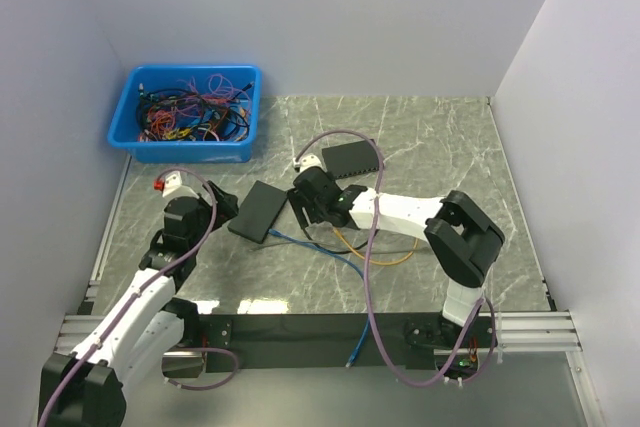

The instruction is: Insert the plug into the switch port

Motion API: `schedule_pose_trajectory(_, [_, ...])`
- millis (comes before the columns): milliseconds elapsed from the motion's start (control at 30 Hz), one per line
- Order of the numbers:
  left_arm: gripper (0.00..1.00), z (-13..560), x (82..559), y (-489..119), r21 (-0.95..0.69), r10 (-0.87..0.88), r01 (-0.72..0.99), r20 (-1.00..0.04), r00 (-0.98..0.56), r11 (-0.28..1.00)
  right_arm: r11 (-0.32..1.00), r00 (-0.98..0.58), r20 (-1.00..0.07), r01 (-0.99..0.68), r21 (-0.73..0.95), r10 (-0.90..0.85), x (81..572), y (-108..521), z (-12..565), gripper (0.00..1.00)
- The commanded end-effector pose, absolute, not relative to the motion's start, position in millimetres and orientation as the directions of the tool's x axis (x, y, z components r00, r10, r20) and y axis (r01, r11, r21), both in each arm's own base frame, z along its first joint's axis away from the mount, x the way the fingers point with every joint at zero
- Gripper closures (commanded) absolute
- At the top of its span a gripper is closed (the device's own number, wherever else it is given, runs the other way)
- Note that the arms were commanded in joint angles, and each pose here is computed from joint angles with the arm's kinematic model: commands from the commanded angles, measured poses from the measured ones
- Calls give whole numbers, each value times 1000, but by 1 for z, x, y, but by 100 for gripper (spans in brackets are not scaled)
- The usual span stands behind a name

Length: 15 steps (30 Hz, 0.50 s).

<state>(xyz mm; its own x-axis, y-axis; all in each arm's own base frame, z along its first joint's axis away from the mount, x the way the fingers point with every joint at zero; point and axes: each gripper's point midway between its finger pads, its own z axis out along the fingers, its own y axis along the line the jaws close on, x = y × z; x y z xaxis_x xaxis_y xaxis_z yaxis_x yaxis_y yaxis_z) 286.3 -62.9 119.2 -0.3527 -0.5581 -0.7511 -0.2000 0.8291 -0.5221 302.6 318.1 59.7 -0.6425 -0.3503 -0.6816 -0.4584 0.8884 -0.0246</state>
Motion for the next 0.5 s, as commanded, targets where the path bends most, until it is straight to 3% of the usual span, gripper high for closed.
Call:
schedule_pose_trajectory(0, [6, 122, 287, -63, -520, -549, -180, -766, -334, 835, 902, -622, -723, -431, -5, -301, 318, 330, 81, 20])
schedule_pose_trajectory(467, [5, 121, 289, -63, -517, -550, -189, -769, -325, 835, 927, -710, -648, -374, 14, -276, 341, 343, 67, 26])
